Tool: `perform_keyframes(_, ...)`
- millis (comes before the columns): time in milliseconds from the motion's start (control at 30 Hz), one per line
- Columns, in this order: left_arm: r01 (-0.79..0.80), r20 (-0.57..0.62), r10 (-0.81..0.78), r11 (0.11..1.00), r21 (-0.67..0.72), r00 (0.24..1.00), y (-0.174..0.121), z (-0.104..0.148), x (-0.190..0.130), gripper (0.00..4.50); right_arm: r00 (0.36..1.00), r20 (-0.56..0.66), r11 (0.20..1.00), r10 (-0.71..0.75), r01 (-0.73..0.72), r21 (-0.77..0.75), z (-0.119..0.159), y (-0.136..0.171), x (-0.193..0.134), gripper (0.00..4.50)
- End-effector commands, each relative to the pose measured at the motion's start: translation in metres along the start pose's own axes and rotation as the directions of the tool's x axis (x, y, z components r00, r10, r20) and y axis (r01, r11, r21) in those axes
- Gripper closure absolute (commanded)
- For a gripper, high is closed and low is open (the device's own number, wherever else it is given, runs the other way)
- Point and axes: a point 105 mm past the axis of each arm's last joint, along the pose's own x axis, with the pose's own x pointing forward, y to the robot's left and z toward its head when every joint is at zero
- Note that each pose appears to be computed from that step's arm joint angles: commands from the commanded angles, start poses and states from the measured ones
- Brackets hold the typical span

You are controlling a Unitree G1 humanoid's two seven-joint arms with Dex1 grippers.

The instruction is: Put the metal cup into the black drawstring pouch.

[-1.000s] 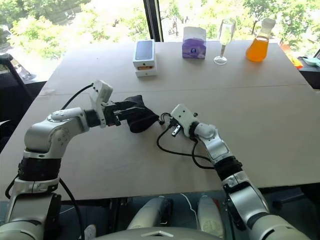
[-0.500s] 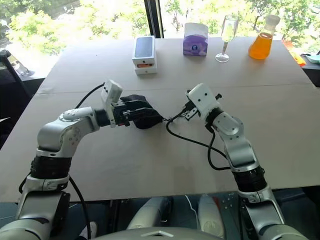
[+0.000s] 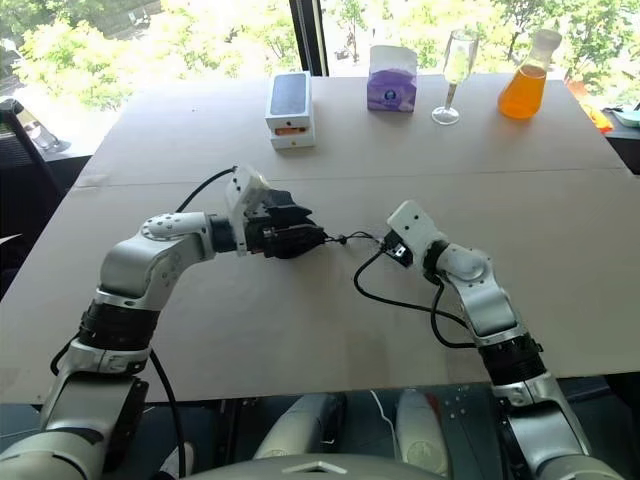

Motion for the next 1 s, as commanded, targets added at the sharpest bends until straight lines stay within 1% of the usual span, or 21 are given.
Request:
perform_keyframes(33, -0.012, 0.034, 0.011, 0.999, 0.035, 0.999, -0.001, 0.010, -0.008, 1.87, 0.998, 0.030, 0.999, 0.050, -0.050, 0.016, 0.002, -0.005, 0.003, 2.09)
perform_keyframes(133, -0.002, 0.036, 0.001, 1.000, 0.030, 0.999, -0.008, 0.007, -0.015, 1.87, 0.992, 0.015, 0.987, 0.125, -0.126, 0.103, -0.011, 0.000, 0.007, 2.09)
perform_keyframes(233, 0.012, 0.025, -0.014, 0.998, 0.069, 1.000, -0.015, 0.004, -0.023, 1.87, 0.978, 0.026, 0.964, 0.209, -0.210, 0.166, -0.013, 0.007, 0.009, 2.09)
perform_keyframes(333, 0.023, 0.055, -0.029, 0.994, 0.104, 0.998, -0.019, 0.004, -0.029, 1.87, 0.969, 0.017, 0.954, 0.248, -0.247, 0.173, -0.015, 0.008, 0.011, 2.09)
perform_keyframes(433, 0.051, 0.050, -0.057, 0.991, 0.122, 0.997, -0.023, 0.000, -0.037, 1.87, 0.958, -0.005, 0.943, 0.287, -0.281, 0.177, -0.019, 0.010, 0.015, 2.09)
perform_keyframes(500, 0.055, 0.058, -0.063, 0.991, 0.123, 0.996, -0.023, 0.000, -0.040, 1.87, 0.955, -0.006, 0.939, 0.297, -0.291, 0.184, -0.019, 0.011, 0.018, 2.09)
perform_keyframes(667, 0.073, 0.031, -0.076, 0.992, 0.104, 0.997, -0.022, -0.011, -0.057, 1.87, 0.940, -0.024, 0.922, 0.341, -0.329, 0.202, -0.024, 0.020, 0.028, 2.09)
perform_keyframes(767, 0.049, 0.023, -0.051, 0.993, 0.104, 0.998, -0.018, -0.015, -0.064, 1.87, 0.927, -0.081, 0.922, 0.367, -0.350, 0.164, -0.039, 0.029, 0.028, 2.86)
perform_keyframes(833, 0.041, 0.022, -0.043, 0.994, 0.102, 0.999, -0.018, -0.015, -0.066, 1.87, 0.915, -0.144, 0.926, 0.377, -0.369, 0.083, -0.051, 0.034, 0.026, 3.61)
perform_keyframes(867, 0.037, 0.022, -0.040, 0.994, 0.099, 0.999, -0.017, -0.016, -0.066, 1.87, 0.914, -0.156, 0.927, 0.375, -0.371, 0.056, -0.054, 0.036, 0.026, 4.11)
perform_keyframes(900, 0.034, 0.022, -0.036, 0.995, 0.099, 0.999, -0.017, -0.016, -0.066, 1.87, 0.916, -0.148, 0.928, 0.373, -0.370, 0.046, -0.053, 0.037, 0.026, 4.43)
perform_keyframes(1000, 0.028, 0.029, -0.030, 0.996, 0.087, 0.999, -0.017, -0.017, -0.065, 1.87, 0.932, -0.121, 0.939, 0.341, -0.343, 0.001, -0.046, 0.033, 0.026, 4.43)
